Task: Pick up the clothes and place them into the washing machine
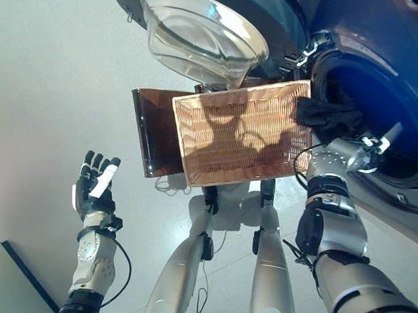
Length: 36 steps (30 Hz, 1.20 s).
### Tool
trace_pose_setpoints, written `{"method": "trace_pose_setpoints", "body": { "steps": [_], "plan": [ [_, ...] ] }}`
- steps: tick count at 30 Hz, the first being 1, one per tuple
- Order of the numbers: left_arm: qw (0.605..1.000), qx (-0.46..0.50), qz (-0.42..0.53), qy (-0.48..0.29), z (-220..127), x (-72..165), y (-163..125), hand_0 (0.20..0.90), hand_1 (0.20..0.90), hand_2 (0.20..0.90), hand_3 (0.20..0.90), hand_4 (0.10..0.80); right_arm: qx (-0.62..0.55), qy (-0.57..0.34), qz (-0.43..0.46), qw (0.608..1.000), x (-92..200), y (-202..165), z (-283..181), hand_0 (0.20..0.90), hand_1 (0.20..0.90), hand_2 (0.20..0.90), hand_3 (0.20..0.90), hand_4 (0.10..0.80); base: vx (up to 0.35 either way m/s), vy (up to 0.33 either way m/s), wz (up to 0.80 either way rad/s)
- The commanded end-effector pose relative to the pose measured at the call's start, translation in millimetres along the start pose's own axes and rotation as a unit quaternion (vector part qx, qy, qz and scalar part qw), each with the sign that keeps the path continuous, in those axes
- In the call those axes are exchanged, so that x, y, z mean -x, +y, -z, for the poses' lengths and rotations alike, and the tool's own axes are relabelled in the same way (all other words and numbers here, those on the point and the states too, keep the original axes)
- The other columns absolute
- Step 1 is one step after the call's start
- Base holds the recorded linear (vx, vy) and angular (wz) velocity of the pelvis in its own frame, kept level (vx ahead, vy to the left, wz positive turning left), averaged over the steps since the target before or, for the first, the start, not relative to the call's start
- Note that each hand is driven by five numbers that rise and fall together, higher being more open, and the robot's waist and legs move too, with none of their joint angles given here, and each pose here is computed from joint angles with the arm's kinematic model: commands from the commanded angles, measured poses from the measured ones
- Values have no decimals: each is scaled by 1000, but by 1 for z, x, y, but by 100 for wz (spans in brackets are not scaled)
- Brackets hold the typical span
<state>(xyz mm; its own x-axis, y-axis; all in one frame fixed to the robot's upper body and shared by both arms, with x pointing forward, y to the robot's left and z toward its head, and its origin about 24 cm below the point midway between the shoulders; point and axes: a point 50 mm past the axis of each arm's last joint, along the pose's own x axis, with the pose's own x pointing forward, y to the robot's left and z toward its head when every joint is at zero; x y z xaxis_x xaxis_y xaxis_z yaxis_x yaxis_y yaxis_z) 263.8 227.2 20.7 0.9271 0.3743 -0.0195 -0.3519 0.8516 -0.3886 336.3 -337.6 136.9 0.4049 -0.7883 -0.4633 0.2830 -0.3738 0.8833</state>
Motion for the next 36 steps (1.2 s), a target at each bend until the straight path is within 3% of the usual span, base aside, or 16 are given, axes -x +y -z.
{"method": "trace_pose_setpoints", "body": {
  "steps": [1, 5, 11, 19, 24, 34, 35, 36],
  "plan": [
    [998, -13, 7, -54, -21, 7, 16, 900, 900, 900, 900, 800, -18, -160, -111, 981, -4, 62, -73, 200, 200, 200, 200, 300, 0, 0, 0],
    [998, -3, 13, -59, -24, 8, 14, 900, 900, 900, 900, 800, -46, -191, -135, 971, 6, 98, -95, 200, 200, 200, 200, 300, 0, 0, 0],
    [997, 15, 22, -71, -29, 9, 7, 900, 900, 900, 900, 800, -65, -224, -146, 961, 16, 115, -111, 200, 200, 200, 200, 300, 6, 0, -5],
    [996, 23, 16, -79, -32, 9, 7, 900, 900, 900, 900, 800, -35, -222, -156, 962, 19, 112, -99, 200, 200, 200, 200, 300, 3, 2, -6],
    [995, 14, 14, -95, -37, 7, 9, 900, 900, 900, 900, 800, 47, -217, -229, 948, 27, 123, -86, 200, 200, 200, 200, 300, -7, -1, 1],
    [994, 15, 17, -103, -41, 9, 13, 900, 900, 900, 900, 800, 59, -213, -251, 943, 31, 130, -83, 200, 200, 200, 200, 300, -12, 2, 4],
    [994, 15, 15, -103, -40, 9, 14, 900, 900, 900, 900, 800, 58, -210, -249, 944, 30, 128, -81, 367, 367, 367, 367, 420, 0, 0, 0],
    [994, 15, 15, -103, -41, 9, 14, 900, 900, 900, 900, 800, 58, -210, -249, 944, 29, 128, -81, 469, 469, 469, 469, 492, 0, 0, 0]
  ]
}}
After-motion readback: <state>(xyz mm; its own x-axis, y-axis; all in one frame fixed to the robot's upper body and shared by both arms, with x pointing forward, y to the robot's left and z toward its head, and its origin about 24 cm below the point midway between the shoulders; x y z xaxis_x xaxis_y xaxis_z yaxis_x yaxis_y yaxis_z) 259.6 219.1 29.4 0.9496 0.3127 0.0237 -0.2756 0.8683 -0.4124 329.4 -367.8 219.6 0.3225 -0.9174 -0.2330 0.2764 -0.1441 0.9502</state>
